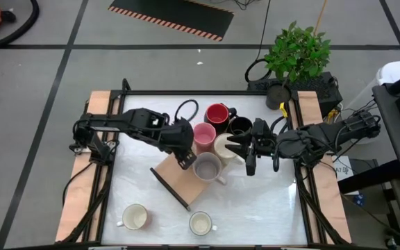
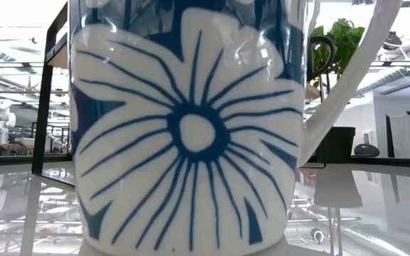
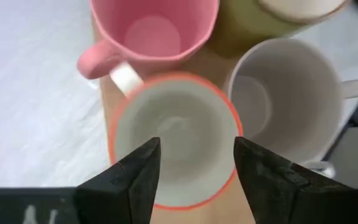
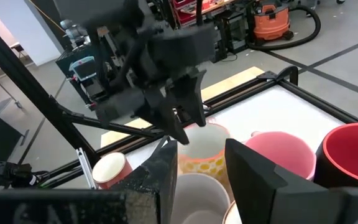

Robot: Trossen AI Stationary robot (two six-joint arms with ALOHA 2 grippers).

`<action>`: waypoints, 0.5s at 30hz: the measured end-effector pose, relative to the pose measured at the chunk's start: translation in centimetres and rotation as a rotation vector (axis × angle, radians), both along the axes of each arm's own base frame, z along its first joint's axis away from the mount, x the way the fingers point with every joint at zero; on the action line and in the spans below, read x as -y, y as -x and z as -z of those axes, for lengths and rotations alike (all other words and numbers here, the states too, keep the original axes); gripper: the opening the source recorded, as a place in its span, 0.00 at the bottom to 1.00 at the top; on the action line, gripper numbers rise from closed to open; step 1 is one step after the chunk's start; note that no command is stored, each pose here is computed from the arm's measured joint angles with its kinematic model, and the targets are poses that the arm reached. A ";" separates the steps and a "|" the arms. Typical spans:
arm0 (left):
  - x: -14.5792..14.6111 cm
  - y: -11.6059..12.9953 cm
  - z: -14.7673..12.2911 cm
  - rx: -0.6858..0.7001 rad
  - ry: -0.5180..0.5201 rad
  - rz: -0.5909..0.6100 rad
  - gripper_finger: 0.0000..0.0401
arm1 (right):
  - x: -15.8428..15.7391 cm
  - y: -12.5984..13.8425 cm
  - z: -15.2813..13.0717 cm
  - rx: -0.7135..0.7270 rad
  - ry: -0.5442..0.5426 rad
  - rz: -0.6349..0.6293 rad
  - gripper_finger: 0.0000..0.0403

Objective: Place coffee mugs
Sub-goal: Put the orange mug on top of the shelf

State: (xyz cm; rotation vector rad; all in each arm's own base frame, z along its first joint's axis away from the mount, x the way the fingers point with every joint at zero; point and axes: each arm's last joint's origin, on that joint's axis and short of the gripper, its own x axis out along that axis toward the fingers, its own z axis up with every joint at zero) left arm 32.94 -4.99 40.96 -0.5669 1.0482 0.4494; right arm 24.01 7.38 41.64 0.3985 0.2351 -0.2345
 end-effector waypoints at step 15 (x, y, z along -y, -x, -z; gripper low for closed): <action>-0.8 4.8 -3.2 0.030 -0.013 0.003 0.52 | -0.1 0.1 0.4 -0.040 -0.007 -0.031 0.31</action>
